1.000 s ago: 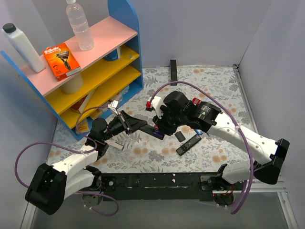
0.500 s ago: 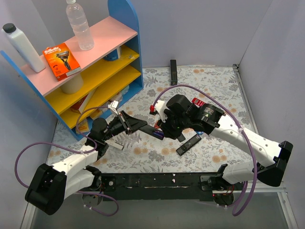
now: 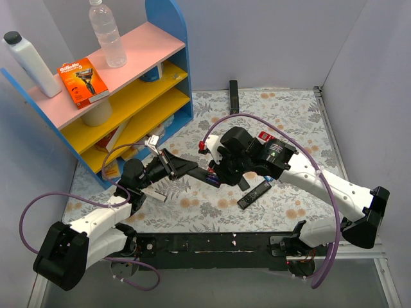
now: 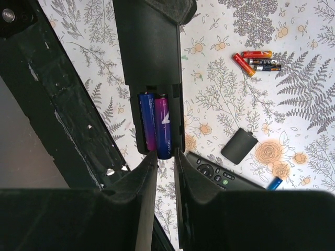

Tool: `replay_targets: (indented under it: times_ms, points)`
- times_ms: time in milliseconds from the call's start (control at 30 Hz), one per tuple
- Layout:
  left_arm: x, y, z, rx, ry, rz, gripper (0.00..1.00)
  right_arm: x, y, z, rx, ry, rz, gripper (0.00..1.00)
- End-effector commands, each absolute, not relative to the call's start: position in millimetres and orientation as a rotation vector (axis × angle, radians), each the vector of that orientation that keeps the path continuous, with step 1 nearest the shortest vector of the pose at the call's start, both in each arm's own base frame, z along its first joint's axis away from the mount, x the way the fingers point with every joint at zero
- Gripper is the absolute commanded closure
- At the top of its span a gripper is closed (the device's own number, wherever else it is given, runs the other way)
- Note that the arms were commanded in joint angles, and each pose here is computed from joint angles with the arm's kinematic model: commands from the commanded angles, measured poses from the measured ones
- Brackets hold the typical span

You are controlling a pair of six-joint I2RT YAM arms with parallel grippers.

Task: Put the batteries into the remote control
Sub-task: Load the battery into the remote control.

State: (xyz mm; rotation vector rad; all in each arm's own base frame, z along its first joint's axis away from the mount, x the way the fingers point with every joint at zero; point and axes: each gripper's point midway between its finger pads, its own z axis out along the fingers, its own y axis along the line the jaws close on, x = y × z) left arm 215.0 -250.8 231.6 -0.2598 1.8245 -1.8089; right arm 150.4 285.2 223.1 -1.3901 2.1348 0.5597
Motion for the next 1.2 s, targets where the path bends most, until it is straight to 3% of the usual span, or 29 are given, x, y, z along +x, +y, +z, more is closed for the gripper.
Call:
replay_targets:
  times_ms: [0,267,600,1067,1167]
  points:
    - [210.0,-250.7,244.7,-0.311,1.803,-1.884,1.0,155.2,294.1,229.3,-1.379,2.096,0.586,0.76]
    - [210.4,-251.3,246.8,-0.304,1.797,-1.889,1.0,154.5,294.8,225.4,-1.398,2.104,0.585,0.93]
    - [206.7,-250.0,262.7,-0.294,1.729,-1.954,1.0,159.6,305.1,214.0,-1.39,2.097,0.597,0.99]
    - [200.7,-249.0,277.8,-0.239,1.66,-1.985,1.0,182.5,321.5,194.2,-1.346,2.144,0.515,0.99]
    - [199.2,-248.6,280.2,-0.221,1.646,-1.987,1.0,186.7,321.0,189.9,-1.326,2.18,0.48,0.93]
